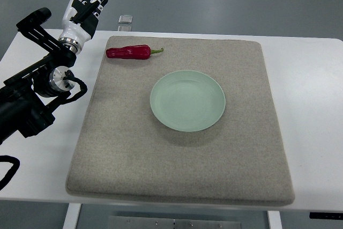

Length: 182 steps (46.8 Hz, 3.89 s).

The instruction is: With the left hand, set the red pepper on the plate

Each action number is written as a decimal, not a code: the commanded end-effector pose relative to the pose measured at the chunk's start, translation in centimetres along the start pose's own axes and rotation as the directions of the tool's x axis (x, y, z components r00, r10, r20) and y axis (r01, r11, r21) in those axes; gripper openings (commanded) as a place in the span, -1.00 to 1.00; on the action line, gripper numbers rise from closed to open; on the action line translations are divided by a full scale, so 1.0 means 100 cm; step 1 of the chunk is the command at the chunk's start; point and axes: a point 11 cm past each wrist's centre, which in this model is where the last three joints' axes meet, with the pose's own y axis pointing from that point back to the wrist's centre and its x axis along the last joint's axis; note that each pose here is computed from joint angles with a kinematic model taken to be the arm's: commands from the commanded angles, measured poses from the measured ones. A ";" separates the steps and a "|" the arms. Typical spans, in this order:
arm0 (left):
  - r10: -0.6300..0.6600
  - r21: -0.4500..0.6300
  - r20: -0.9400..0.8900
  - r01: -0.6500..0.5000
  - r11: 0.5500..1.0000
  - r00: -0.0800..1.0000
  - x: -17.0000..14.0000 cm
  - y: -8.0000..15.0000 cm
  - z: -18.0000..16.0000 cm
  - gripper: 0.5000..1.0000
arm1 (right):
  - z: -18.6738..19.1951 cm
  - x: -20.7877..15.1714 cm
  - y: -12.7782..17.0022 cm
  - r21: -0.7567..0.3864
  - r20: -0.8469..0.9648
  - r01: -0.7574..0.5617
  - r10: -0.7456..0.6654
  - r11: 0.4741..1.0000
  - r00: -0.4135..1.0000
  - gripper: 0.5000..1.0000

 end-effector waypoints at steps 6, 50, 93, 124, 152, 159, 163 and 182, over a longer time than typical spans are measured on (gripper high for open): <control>-0.076 0.005 0.139 0.076 0.997 0.987 -0.014 -0.007 0.008 0.99 | 0.000 0.000 0.000 0.000 0.000 0.000 0.000 1.000 1.000 0.71; -0.345 0.284 0.917 0.280 0.917 0.201 -0.046 -0.014 0.001 0.98 | 0.000 0.000 0.000 0.000 0.000 0.000 0.000 1.000 1.000 0.71; -0.347 0.415 0.887 0.193 0.889 -0.306 -0.003 -0.007 -0.014 0.88 | 0.000 0.000 0.000 0.000 0.000 0.000 0.000 1.000 1.000 0.71; -0.365 0.441 0.859 0.157 0.884 -0.359 0.003 -0.003 -0.041 0.29 | 0.000 0.000 0.000 0.000 0.000 0.000 0.000 1.000 1.000 0.71; -0.367 0.435 0.860 0.135 0.890 -0.356 0.010 -0.002 -0.042 -0.01 | 0.000 0.000 0.000 0.000 0.000 0.000 0.000 1.000 1.000 0.71; -0.368 0.436 0.859 0.134 0.890 -0.355 0.011 -0.002 -0.042 -0.01 | 0.000 0.000 0.000 0.000 0.000 0.000 0.000 1.000 1.000 0.71; -0.368 0.437 0.859 0.135 0.889 -0.355 0.010 -0.001 -0.042 -0.01 | 0.000 0.000 0.000 0.000 0.000 0.000 0.000 1.000 1.000 0.71; -0.371 0.439 0.861 0.139 0.888 -0.350 0.007 -0.002 -0.047 -0.16 | 0.000 0.000 0.000 0.000 0.000 0.000 0.000 1.000 1.000 0.71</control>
